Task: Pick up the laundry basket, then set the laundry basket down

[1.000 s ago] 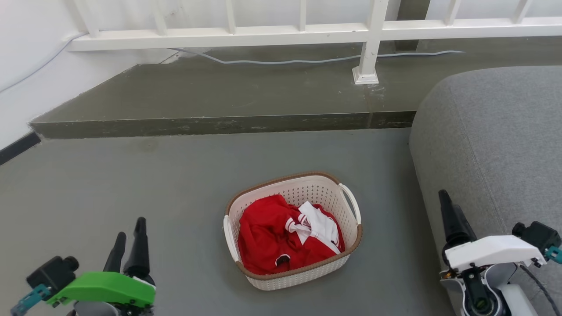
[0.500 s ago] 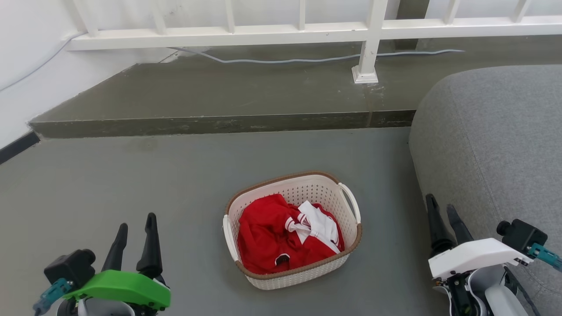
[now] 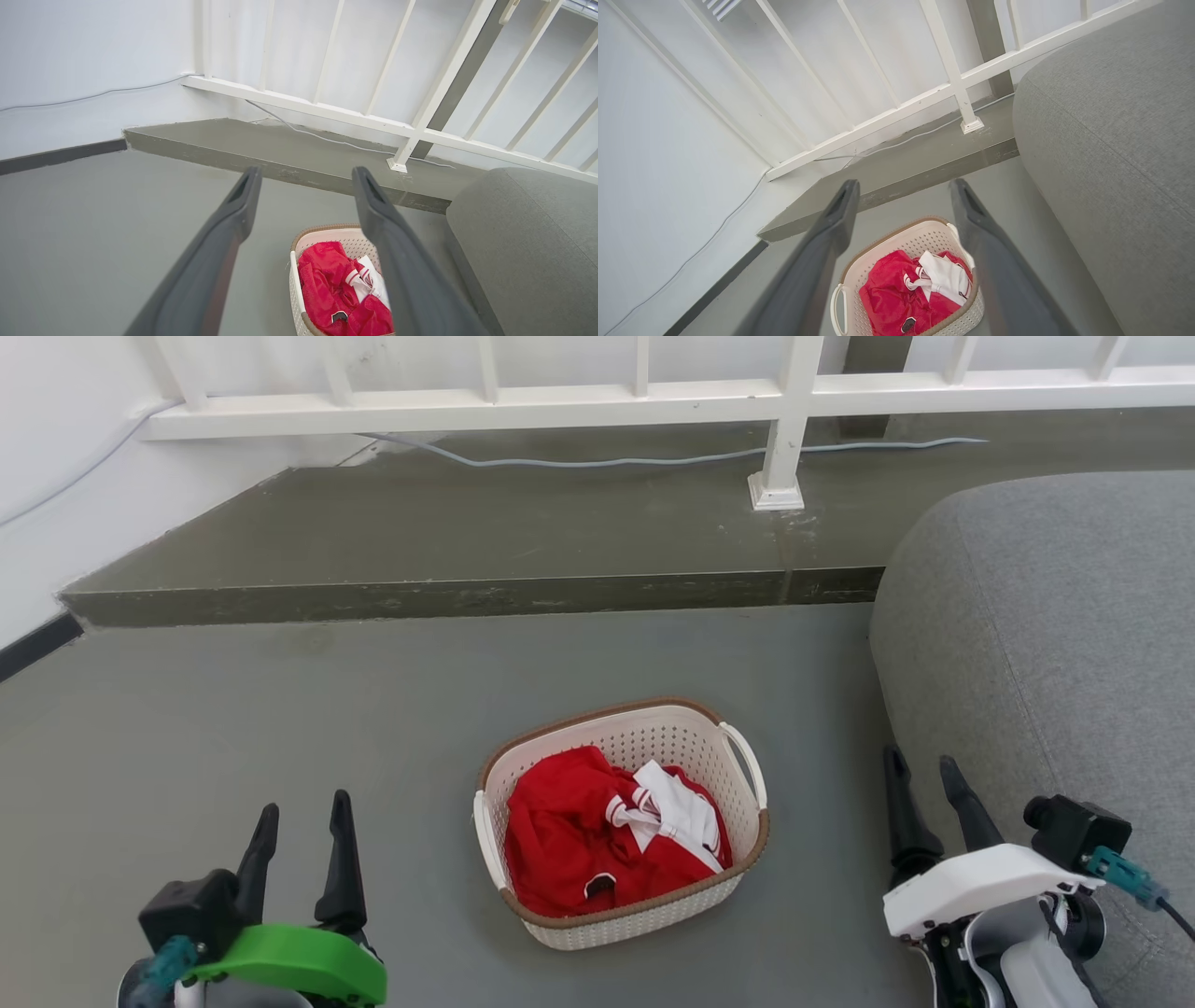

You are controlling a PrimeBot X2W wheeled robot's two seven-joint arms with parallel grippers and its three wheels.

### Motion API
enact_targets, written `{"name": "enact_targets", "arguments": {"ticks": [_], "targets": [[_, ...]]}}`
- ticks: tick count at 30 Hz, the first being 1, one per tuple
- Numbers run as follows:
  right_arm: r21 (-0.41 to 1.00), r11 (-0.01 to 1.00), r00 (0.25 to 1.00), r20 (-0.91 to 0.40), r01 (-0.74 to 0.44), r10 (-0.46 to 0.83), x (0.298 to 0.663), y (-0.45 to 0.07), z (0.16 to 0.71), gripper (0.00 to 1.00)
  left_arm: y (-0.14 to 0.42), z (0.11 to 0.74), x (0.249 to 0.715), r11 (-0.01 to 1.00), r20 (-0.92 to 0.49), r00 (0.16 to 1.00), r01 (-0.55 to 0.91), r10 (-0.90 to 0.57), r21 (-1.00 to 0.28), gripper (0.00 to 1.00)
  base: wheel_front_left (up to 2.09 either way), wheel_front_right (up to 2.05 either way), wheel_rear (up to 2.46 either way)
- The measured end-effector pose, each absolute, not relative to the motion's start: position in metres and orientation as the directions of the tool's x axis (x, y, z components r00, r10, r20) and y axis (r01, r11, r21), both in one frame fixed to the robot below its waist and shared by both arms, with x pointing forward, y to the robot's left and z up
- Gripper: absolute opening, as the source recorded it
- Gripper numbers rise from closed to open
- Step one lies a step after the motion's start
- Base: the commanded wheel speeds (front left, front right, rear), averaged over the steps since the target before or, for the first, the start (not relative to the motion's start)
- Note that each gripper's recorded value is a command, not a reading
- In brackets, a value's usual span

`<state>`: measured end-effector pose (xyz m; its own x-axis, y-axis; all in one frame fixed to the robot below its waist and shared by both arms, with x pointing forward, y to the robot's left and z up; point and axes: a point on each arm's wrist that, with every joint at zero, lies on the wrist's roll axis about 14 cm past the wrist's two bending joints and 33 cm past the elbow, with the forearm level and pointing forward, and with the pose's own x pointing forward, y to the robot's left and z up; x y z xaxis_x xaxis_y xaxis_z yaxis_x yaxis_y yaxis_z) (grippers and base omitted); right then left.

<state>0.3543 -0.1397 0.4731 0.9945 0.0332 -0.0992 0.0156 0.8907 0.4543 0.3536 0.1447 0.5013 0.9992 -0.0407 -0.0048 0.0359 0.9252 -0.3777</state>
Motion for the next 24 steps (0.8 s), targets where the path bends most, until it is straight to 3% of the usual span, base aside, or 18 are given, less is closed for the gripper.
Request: {"name": "enact_targets", "arguments": {"ticks": [24], "targets": [[0.143,0.986,0.996,0.036,-0.086,0.082,0.355,-0.12,0.498,1.0,0.13,0.518,0.347,0.994,0.11,0.991,0.083,-0.075,-0.069,1.0,0.0,0.0,0.0]]}}
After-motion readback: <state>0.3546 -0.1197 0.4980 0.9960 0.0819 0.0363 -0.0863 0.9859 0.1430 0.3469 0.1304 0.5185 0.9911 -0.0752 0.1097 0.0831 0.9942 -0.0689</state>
